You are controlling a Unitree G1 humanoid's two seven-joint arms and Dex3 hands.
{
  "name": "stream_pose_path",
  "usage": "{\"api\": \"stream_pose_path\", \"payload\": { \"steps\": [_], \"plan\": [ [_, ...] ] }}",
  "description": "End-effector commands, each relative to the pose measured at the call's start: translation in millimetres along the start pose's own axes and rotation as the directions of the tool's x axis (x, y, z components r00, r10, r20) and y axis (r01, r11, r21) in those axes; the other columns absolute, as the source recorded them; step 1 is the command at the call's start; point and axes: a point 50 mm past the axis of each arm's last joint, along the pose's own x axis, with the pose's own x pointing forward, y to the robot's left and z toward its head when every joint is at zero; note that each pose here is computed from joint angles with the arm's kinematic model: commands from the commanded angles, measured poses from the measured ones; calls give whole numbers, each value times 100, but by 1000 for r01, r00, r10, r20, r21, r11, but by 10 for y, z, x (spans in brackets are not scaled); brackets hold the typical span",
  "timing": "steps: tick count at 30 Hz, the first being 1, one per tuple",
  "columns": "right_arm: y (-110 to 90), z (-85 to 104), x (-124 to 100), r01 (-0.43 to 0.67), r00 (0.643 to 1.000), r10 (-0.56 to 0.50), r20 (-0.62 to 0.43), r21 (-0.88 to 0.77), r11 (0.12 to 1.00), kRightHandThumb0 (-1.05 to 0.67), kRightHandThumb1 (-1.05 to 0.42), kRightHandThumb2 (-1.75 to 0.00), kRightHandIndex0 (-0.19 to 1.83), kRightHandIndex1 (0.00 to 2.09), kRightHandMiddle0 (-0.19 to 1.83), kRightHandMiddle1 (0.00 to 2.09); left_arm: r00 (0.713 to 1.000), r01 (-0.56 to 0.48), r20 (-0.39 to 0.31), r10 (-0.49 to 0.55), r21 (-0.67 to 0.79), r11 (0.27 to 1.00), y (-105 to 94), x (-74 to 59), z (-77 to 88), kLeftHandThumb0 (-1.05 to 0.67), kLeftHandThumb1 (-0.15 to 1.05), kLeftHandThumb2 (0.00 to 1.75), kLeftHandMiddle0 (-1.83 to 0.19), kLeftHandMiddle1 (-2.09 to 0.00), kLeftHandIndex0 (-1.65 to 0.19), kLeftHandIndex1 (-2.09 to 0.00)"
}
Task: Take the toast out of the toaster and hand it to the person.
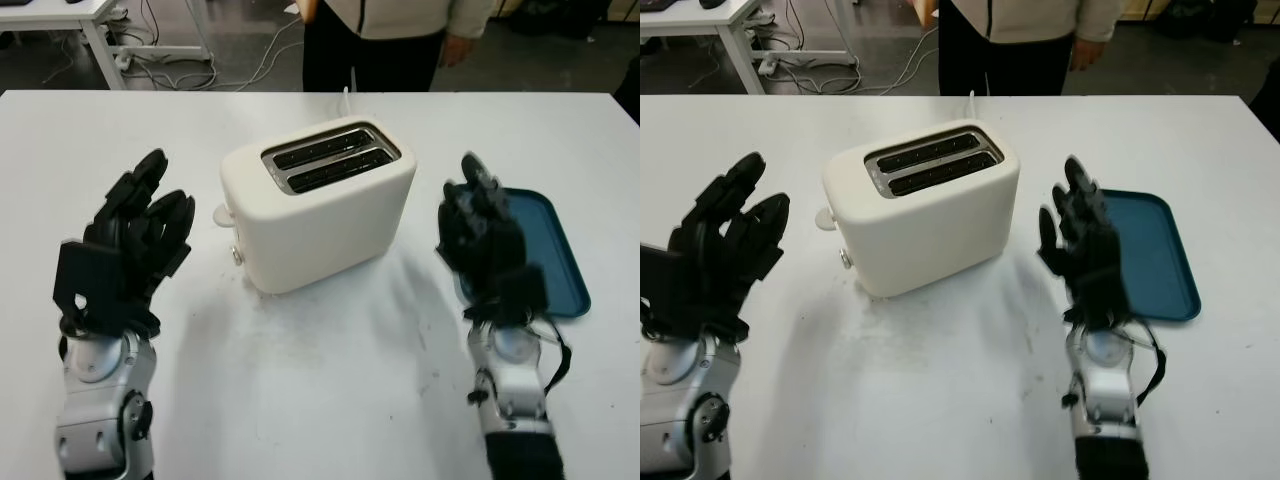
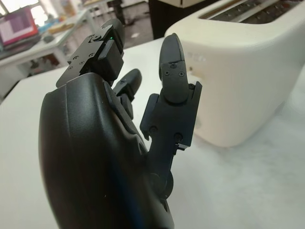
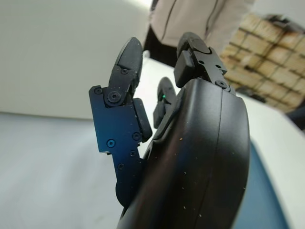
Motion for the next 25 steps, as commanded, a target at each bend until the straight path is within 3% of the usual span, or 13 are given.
{"api": "stream_pose_path", "payload": {
  "steps": [1,8,16,25],
  "plan": [
    [99,-50,-93,-3,1000,5,-29,51,999,-43,-92,-65,28,6,28,3,1000,-16,-2,16,40,999,-8,-41,-115,-49,92,54,-8,-79,-40,-1],
    [205,-166,-199,-17,996,23,-85,72,997,-38,-92,-67,25,3,23,0,999,-35,15,34,118,992,-103,-131,-399,-49,92,64,-7,-76,-38,0],
    [192,-91,-163,-22,998,24,-53,25,999,-40,-92,-67,26,2,23,0,1000,-16,-19,18,74,997,-199,-156,-437,-44,92,72,-1,-74,-33,0],
    [149,-45,-98,2,1000,-1,-22,5,1000,-36,-92,-66,27,2,25,1,999,23,-31,-22,35,999,-257,-130,-437,-54,92,69,-3,-77,-34,-1]
  ]
}}
